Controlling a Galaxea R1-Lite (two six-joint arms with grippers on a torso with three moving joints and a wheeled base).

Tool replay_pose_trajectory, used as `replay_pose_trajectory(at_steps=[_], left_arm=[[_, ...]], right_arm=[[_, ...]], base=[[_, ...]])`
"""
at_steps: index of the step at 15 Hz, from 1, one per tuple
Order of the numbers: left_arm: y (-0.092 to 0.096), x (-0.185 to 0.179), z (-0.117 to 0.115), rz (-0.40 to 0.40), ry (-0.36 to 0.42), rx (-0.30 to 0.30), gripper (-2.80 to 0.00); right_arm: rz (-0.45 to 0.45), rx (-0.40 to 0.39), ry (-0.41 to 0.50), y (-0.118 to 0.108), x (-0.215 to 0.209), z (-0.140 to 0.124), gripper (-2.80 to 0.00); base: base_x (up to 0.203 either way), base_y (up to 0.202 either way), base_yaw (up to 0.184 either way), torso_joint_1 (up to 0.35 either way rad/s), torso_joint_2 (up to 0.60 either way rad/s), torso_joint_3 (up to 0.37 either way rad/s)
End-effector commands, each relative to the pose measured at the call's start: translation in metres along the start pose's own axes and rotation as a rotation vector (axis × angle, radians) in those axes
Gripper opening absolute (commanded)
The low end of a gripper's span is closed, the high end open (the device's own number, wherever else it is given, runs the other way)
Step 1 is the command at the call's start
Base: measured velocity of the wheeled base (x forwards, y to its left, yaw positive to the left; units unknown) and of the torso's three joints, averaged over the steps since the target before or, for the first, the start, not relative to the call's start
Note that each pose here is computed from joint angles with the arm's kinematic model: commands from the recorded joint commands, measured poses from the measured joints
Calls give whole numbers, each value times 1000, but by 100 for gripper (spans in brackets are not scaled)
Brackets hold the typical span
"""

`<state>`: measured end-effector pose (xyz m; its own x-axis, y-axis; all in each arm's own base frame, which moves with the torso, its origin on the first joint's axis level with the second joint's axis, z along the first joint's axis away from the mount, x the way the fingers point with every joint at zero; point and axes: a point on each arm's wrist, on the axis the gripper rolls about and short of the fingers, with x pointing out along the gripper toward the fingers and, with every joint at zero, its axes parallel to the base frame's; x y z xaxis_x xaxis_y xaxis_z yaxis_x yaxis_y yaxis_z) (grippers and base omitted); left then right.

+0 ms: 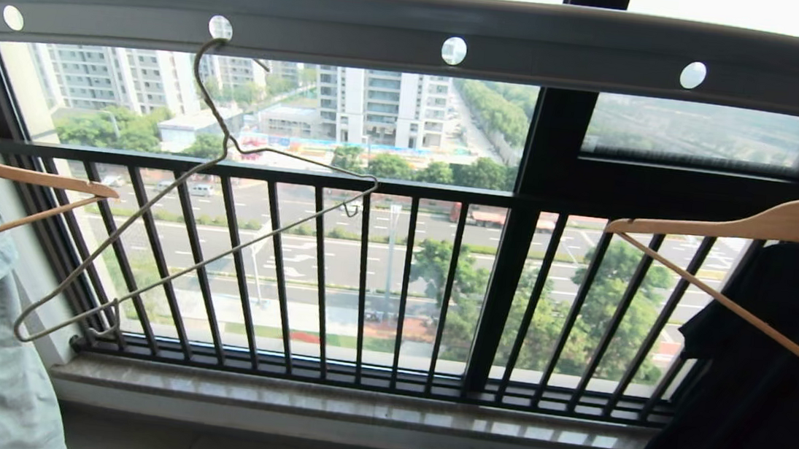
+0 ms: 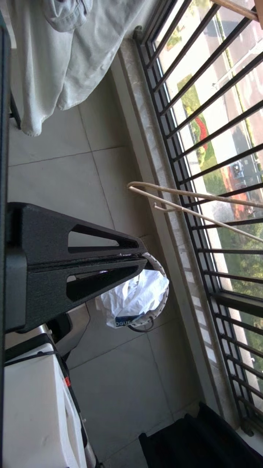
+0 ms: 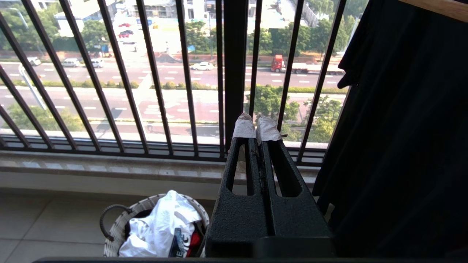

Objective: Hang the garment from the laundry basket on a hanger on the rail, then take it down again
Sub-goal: Pick up the clothes rack on the clothesline

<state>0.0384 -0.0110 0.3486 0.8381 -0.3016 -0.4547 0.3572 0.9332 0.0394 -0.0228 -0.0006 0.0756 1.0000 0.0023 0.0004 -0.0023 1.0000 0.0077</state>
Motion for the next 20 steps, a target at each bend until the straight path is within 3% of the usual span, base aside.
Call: replay_pose_trajectory(at_steps=[1, 4, 7, 9, 12, 14, 16, 20], left_arm=[[4, 24, 14, -22, 57, 62, 0], [9, 42, 34, -7, 56, 99, 0], [26, 54, 43, 96, 85, 108, 0], [33, 64, 43, 117, 118, 102, 0], [34, 71, 39, 83, 141, 94, 0], [36, 80, 37, -15, 107, 82, 0], [46, 97, 36, -11, 109, 99, 0], [68, 120, 38, 24, 123, 77, 0]], right_arm=[[1, 0, 0, 0, 0, 0, -280], [-1, 0, 0, 0, 0, 0, -280], [1, 0, 0, 0, 0, 0, -280], [1, 0, 0, 0, 0, 0, -280], [0, 0, 0, 0, 0, 0, -280], [1, 0, 0, 0, 0, 0, -280], [1, 0, 0, 0, 0, 0, -280], [1, 0, -1, 0, 0, 0, -280]], base=[[0, 0, 0, 0, 0, 0], [0, 0, 0, 0, 0, 0], [0, 0, 0, 0, 0, 0], [0, 0, 0, 0, 0, 0], [0, 0, 0, 0, 0, 0], [0, 0, 0, 0, 0, 0], [0, 0, 0, 0, 0, 0], [0, 0, 0, 0, 0, 0]])
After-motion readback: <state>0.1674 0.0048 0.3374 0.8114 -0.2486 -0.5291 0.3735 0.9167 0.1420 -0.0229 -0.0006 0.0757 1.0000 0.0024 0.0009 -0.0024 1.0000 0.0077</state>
